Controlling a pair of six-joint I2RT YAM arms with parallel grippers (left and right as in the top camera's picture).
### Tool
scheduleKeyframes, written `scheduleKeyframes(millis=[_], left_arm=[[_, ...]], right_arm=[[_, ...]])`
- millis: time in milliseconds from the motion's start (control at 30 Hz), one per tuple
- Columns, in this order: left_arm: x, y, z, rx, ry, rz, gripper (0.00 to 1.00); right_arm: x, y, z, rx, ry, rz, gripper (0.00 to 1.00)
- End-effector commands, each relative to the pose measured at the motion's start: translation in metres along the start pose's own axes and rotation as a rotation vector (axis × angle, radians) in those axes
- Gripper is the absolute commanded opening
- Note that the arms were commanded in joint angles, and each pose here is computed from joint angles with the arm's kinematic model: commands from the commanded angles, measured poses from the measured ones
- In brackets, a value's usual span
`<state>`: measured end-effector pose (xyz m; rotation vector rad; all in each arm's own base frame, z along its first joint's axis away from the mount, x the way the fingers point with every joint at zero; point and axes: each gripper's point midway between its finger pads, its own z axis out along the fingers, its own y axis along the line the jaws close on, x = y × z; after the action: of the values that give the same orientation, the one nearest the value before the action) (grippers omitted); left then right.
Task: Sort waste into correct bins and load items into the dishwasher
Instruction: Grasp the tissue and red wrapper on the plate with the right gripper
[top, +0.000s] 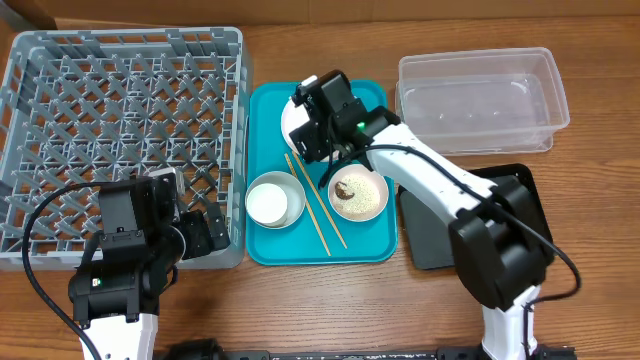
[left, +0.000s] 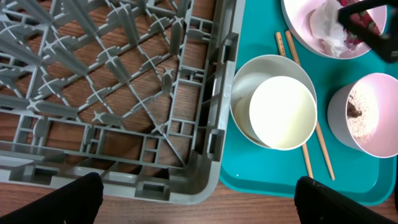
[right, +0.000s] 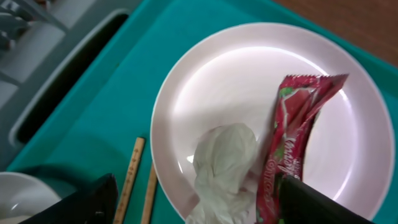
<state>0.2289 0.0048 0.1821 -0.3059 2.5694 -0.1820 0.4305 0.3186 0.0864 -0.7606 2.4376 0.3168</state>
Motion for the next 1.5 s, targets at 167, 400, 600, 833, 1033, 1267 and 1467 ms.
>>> scheduleKeyframes(millis=[167, 400, 600, 833, 1033, 1267, 1467], left_arm=[[-0.007, 0.001, -0.005, -0.007, -0.014, -0.013, 0.98], [-0.006, 0.001, -0.005, -0.008, -0.010, -0.013, 0.97], [-0.005, 0.001, -0.005, -0.009, -0.007, -0.013, 0.95], [-0.005, 0.001, -0.005, -0.009, -0.007, -0.013, 0.95], [-0.006, 0.001, -0.005, -0.009, -0.009, -0.009, 0.95], [-0.006, 0.001, -0.005, -0.009, -0.009, -0.009, 0.95], [-0.006, 0.002, -0.005, -0.012, -0.012, -0.003, 0.95]], right_arm=[[0.001, 0.001, 0.021, -0.013, 0.002, 0.042, 0.82], [0.017, 0.000, 0.040, -0.010, 0.045, 0.071, 0.79], [0.028, -0.001, 0.051, -0.009, 0.078, 0.081, 0.68], [0.023, 0.001, 0.047, -0.016, 0.064, 0.095, 0.21], [-0.012, -0.002, 0.012, -0.014, -0.029, 0.097, 0.14], [-0.041, -0.006, -0.035, -0.017, -0.101, 0.129, 0.11], [-0.033, -0.007, -0.056, -0.009, -0.062, 0.134, 0.04]])
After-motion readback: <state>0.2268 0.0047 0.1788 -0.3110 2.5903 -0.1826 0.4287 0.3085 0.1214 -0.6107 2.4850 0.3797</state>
